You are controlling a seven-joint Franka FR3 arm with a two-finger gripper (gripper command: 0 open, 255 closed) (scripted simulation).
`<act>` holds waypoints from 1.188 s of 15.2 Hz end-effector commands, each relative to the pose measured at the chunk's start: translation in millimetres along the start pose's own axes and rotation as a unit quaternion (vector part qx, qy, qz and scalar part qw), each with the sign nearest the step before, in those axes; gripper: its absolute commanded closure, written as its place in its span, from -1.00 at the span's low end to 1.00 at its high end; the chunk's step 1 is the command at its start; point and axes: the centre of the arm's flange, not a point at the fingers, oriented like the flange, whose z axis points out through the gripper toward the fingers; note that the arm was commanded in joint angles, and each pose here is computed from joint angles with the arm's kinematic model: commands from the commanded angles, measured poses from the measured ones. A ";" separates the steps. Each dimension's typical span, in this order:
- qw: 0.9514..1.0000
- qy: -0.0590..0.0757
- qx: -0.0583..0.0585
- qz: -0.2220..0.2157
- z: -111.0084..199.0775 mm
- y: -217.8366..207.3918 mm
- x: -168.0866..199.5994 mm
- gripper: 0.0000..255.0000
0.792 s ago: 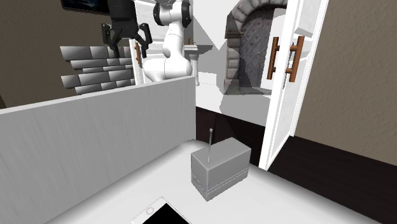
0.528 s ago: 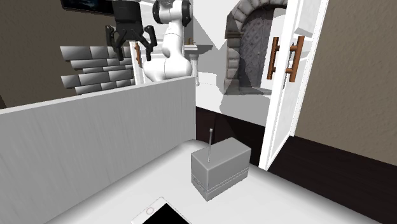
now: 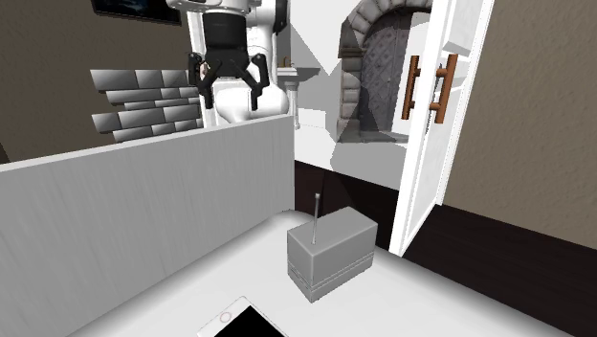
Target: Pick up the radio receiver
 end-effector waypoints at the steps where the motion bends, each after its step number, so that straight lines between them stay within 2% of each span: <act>1: 1.000 0.006 -0.001 0.004 10.1 -21.3 16.5 -1.00; 18: 0.998 0.053 -0.018 0.037 67.6 -184.4 137.8 -1.00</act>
